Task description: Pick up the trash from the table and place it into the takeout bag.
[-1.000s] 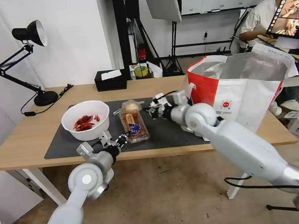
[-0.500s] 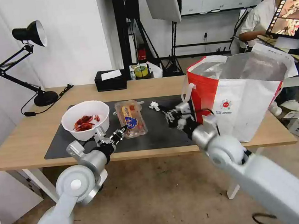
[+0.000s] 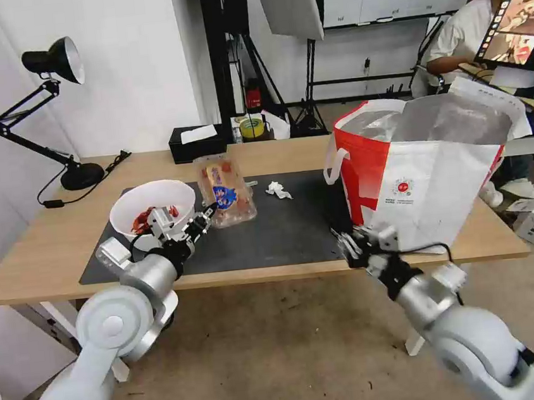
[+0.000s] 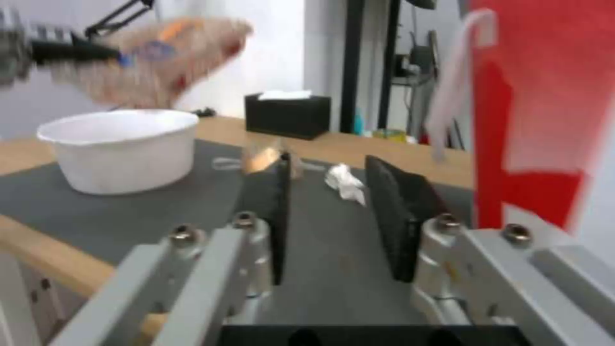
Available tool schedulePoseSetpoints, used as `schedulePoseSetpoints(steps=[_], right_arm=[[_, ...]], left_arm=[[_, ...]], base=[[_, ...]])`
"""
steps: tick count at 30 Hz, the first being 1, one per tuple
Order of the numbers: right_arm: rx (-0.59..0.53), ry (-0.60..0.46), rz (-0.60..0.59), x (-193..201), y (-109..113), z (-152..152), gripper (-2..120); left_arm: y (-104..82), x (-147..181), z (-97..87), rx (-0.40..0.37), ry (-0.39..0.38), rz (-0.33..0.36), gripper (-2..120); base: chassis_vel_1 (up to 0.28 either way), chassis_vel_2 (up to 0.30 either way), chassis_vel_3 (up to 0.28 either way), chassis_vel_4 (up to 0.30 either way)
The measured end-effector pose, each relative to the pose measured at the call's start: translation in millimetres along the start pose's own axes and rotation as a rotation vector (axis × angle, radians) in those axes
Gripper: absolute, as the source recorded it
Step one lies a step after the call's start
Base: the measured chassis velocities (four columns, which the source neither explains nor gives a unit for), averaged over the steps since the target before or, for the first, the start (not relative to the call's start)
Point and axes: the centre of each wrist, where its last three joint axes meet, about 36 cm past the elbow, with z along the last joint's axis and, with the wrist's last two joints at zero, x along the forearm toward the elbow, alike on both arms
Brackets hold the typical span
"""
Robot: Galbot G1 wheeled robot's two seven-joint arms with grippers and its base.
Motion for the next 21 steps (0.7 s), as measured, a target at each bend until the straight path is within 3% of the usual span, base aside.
schedulePoseSetpoints(steps=[13, 18, 21], right_arm=[[-0.041, 0.003, 0.097, 33.7, 22.2, 27.6, 89], [-0.044, 0.005, 0.106, 35.1, 29.6, 34.0, 99], [-0.047, 0.013, 0.105, 37.6, 38.3, 42.3, 100]], left_arm=[[-41.7, -42.9, -22.4, -0.066, 0.036, 0.148, 0], [-53.7, -62.1, -26.3, -0.088, 0.048, 0.178, 0], [-71.9, -87.0, -25.5, -0.113, 0.072, 0.217, 0]], base=[[0.000, 0.000, 0.000, 0.000], [0.000, 0.000, 0.000, 0.000], [0.000, 0.000, 0.000, 0.000]])
